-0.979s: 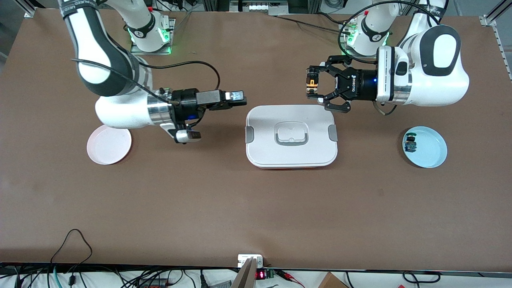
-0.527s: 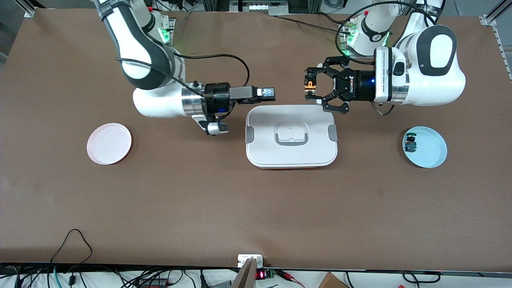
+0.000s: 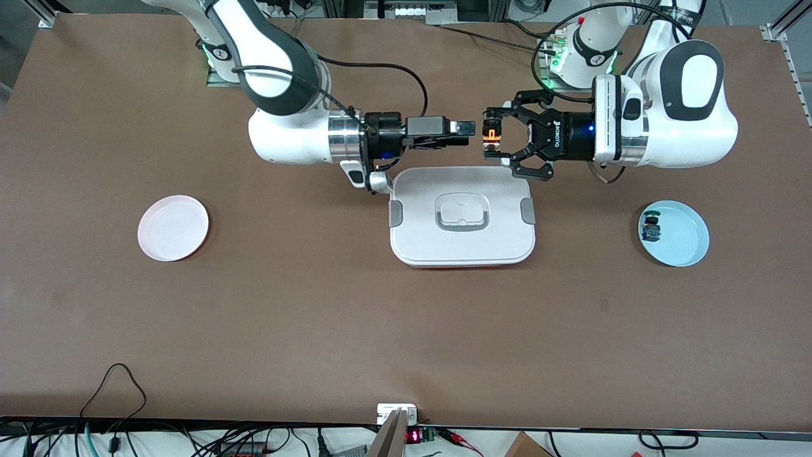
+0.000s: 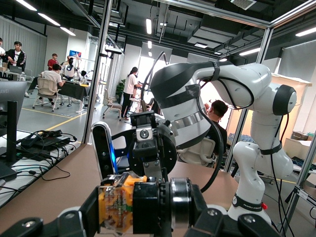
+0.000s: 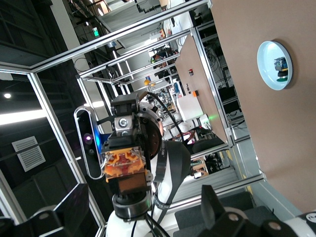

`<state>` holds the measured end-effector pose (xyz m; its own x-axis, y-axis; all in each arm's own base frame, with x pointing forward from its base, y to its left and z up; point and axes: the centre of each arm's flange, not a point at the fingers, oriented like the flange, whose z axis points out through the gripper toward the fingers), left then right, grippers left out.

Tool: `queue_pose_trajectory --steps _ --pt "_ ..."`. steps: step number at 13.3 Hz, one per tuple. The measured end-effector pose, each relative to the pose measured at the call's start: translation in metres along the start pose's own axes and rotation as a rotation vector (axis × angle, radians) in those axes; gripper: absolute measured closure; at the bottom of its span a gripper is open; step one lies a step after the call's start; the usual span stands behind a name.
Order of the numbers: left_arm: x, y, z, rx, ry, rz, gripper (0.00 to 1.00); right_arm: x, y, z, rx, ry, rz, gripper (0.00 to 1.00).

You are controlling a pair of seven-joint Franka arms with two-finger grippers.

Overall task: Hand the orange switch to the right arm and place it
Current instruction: 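Close the right gripper on the switch held by the left gripper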

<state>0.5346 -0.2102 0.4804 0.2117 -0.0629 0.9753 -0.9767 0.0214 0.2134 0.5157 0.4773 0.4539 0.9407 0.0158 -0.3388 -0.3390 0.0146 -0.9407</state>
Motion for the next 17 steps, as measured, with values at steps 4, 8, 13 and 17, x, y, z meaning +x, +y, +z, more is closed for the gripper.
queue_pose_trajectory --steps 4,8,13,17 --pt "0.0 0.0 0.0 0.0 0.0 0.004 0.28 0.001 -0.006 0.0 0.004 0.017 -0.01 0.0" --pt "0.0 0.0 0.0 0.004 0.001 0.009 0.28 0.003 -0.012 -0.002 0.029 0.041 -0.008 0.0" --pt "0.001 0.003 0.03 0.054 0.037 -0.01 0.28 0.009 -0.009 -0.001 0.025 0.07 -0.061 0.0" --pt "-0.003 0.003 0.03 0.061 0.036 0.029 0.28 0.01 -0.013 0.003 0.032 0.078 -0.072 0.01"
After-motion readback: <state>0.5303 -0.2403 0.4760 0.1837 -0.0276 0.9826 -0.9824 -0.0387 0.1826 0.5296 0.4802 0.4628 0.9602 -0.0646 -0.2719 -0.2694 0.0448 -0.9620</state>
